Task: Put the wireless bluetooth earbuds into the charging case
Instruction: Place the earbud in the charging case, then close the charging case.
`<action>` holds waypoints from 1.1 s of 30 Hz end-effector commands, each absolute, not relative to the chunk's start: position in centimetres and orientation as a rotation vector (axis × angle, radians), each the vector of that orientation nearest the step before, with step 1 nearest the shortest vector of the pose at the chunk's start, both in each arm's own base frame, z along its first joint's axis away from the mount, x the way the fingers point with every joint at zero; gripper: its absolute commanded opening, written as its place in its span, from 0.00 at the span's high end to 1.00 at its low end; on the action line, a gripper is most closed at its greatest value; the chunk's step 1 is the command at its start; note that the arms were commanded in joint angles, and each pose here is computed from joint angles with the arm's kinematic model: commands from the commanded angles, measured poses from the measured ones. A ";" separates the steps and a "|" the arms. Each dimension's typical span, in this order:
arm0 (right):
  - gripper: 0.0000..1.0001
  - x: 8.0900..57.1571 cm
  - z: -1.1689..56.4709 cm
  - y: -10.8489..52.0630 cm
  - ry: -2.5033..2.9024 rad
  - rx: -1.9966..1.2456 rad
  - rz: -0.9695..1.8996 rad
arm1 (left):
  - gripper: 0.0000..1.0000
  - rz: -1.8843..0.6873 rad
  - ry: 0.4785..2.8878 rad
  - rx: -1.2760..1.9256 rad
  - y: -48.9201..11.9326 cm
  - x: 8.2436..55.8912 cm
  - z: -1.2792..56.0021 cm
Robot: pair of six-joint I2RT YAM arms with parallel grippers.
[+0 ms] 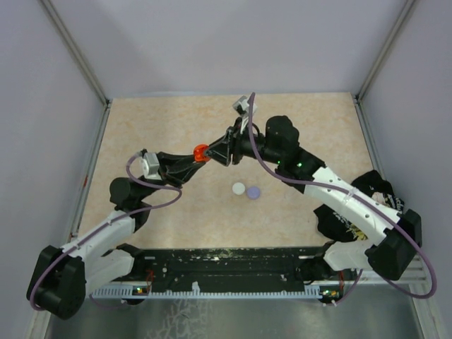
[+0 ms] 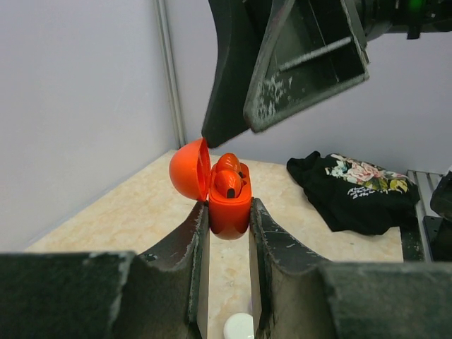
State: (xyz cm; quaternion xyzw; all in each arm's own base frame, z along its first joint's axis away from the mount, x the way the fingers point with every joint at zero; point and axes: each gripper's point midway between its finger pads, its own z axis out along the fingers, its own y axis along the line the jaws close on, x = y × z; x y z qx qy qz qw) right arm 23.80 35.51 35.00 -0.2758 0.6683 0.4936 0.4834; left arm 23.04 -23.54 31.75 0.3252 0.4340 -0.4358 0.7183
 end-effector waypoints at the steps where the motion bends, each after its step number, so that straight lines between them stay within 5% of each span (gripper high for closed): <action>1: 0.56 23.8 40.5 33.5 1.501 -0.693 1.257 | 0.99 -1.003 0.945 0.781 -23.9 21.5 31.8; 13: 0.31 22.9 37.9 34.7 1.615 -0.856 1.472 | 0.99 -1.014 0.905 0.882 -24.2 20.0 32.3; 33: 0.36 18.6 38.3 34.8 1.491 -1.056 1.686 | 1.00 -1.065 1.022 0.813 -24.5 21.3 31.2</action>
